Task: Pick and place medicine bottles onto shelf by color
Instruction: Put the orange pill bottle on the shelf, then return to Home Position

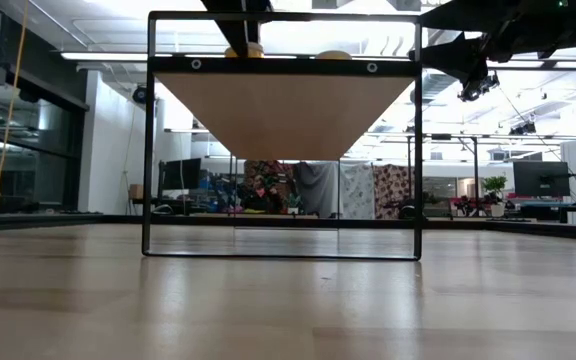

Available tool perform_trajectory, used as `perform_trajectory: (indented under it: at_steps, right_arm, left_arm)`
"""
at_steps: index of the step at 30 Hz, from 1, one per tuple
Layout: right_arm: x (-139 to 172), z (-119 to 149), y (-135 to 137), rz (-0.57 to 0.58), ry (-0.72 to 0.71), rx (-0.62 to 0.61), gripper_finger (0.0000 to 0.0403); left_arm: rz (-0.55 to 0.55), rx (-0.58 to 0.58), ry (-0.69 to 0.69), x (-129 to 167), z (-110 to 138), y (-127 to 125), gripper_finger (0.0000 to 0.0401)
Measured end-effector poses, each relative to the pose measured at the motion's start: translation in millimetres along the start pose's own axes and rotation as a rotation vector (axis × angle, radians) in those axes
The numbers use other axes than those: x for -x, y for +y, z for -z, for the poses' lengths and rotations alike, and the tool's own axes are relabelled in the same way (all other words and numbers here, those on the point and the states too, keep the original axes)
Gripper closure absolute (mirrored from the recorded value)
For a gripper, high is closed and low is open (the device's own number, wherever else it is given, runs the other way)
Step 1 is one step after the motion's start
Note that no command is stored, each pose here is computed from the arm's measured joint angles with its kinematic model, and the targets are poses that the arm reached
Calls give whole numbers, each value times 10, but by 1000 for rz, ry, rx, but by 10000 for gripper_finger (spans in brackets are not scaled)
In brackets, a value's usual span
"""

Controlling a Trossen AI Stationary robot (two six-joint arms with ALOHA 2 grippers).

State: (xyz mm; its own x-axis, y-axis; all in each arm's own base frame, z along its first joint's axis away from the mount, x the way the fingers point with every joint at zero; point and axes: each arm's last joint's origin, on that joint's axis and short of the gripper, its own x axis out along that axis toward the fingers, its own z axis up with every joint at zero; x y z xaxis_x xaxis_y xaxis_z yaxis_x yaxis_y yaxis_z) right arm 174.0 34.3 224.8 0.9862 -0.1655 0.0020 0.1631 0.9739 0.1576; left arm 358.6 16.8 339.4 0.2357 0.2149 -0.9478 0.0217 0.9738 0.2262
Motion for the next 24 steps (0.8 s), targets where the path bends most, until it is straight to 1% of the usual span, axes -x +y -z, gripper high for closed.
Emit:
perform_trajectory:
  at_steps: [7,12,16,22,24]
  right_arm:
    - [0,0,0,0,0,0,121]
    - [0,0,0,0,0,0,121]
    - [0,-1,0,0,-1,0,121]
    - [0,-1,0,0,-1,0,121]
    - [0,-1,0,0,-1,0,121]
  left_arm:
    - [20,15,16,-56,20,60,183]
    - [19,28,-14,-61,-7,90,178]
    - [55,37,-37,-65,-24,99,159]
    - [54,40,-26,-64,-12,111,123]
    - [56,39,-10,-15,6,118,116]
